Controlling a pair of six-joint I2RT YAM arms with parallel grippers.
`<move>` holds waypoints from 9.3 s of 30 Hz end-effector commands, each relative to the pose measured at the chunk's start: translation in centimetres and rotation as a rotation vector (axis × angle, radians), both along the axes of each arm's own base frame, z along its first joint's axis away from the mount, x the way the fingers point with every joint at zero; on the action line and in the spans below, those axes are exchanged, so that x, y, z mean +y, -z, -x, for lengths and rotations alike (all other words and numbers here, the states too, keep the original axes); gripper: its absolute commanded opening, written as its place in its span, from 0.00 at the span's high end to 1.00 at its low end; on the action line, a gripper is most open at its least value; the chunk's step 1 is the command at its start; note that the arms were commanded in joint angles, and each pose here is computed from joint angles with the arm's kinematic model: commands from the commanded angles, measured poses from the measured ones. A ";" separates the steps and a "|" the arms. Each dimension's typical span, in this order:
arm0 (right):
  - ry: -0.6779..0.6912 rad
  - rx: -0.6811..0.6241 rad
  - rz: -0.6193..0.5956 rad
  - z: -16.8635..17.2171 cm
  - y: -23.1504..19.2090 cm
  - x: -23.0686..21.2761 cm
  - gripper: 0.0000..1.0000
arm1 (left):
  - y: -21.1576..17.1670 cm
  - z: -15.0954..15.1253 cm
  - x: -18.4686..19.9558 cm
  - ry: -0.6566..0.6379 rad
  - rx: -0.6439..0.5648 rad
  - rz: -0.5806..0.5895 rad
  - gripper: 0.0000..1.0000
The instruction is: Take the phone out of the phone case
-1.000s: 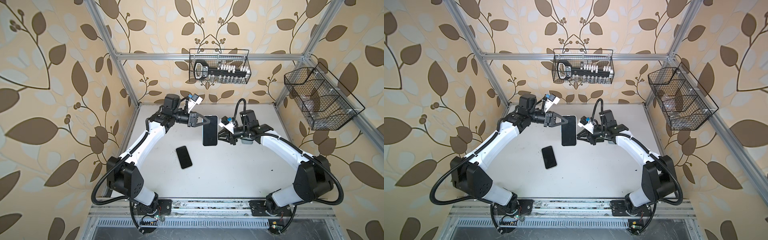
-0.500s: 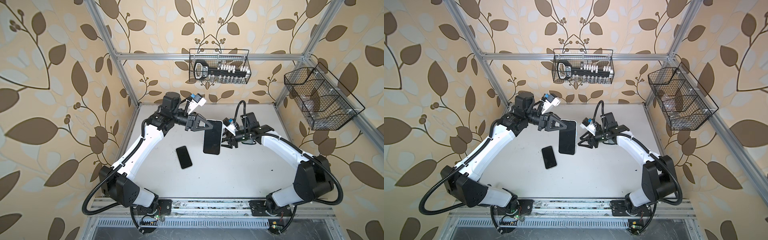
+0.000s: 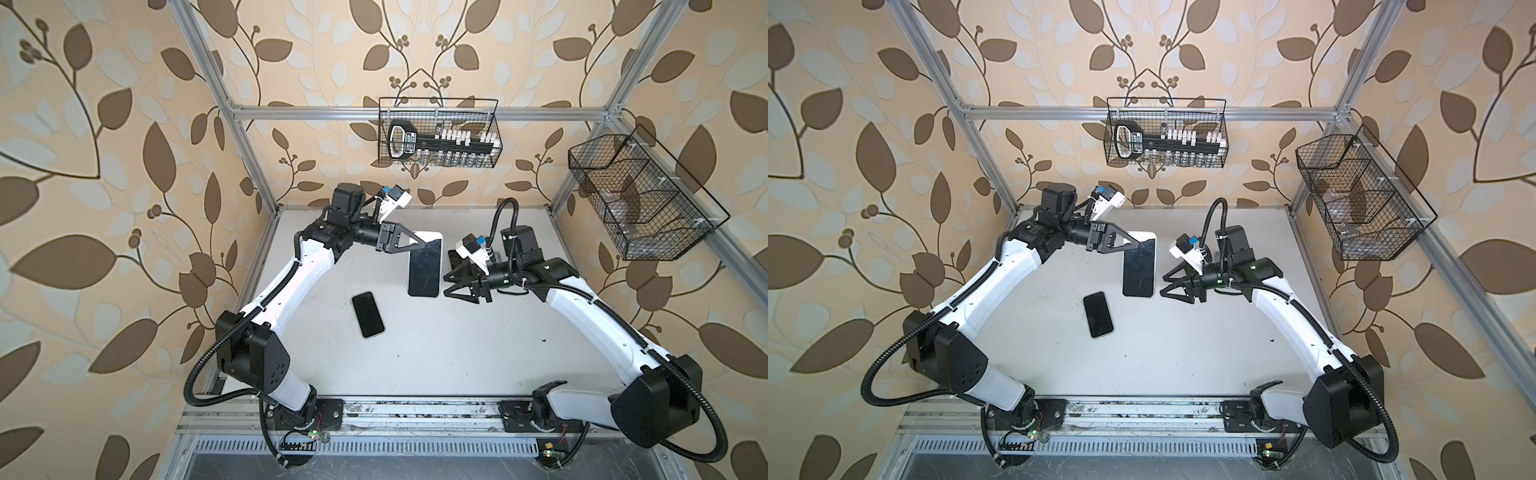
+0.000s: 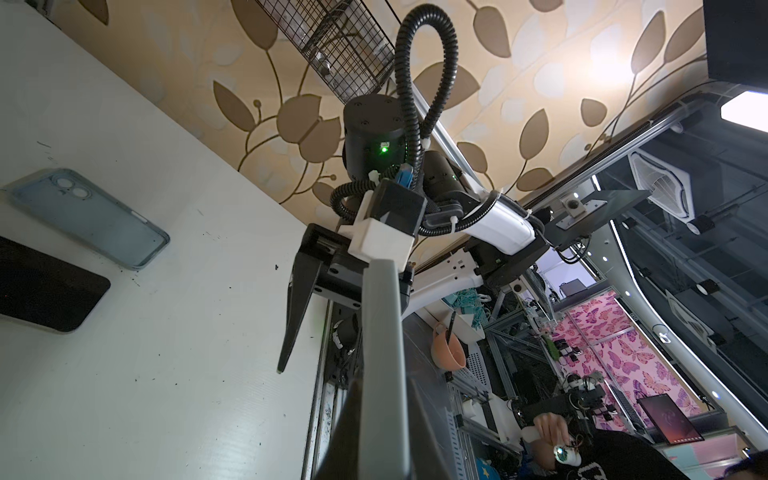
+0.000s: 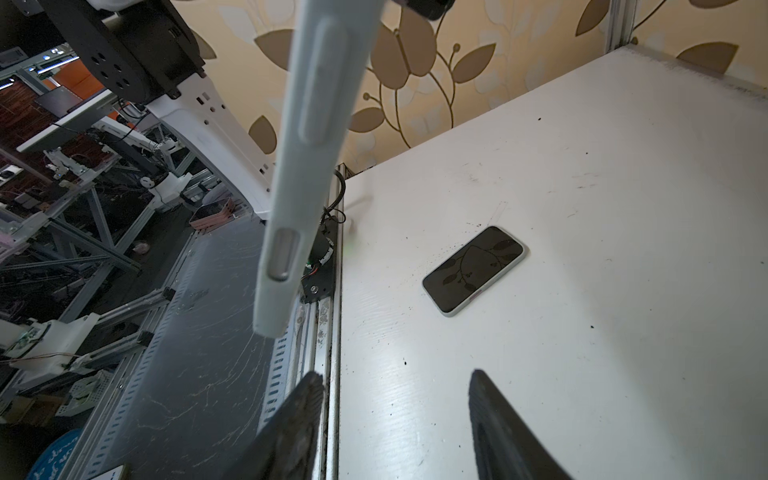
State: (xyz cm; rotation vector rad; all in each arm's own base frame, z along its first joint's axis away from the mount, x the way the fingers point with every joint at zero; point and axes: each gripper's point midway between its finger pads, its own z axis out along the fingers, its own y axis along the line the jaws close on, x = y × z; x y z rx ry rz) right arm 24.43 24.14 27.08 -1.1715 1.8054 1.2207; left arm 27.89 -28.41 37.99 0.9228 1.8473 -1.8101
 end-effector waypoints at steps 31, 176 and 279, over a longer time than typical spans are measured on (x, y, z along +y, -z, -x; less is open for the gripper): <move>-0.186 0.027 -0.023 2.0 -2.0 2.1 0.50 | -1.6 -0.2 0.2 0.007 -0.061 0.022 1.00; -0.187 -0.190 0.222 -3.4 5.6 2.3 1.00 | -5.4 3.8 1.4 0.219 -0.236 0.160 1.00; 0.706 0.465 -0.400 -6.1 5.2 -5.0 0.19 | 9.1 -11.3 5.1 -0.780 0.673 0.446 1.00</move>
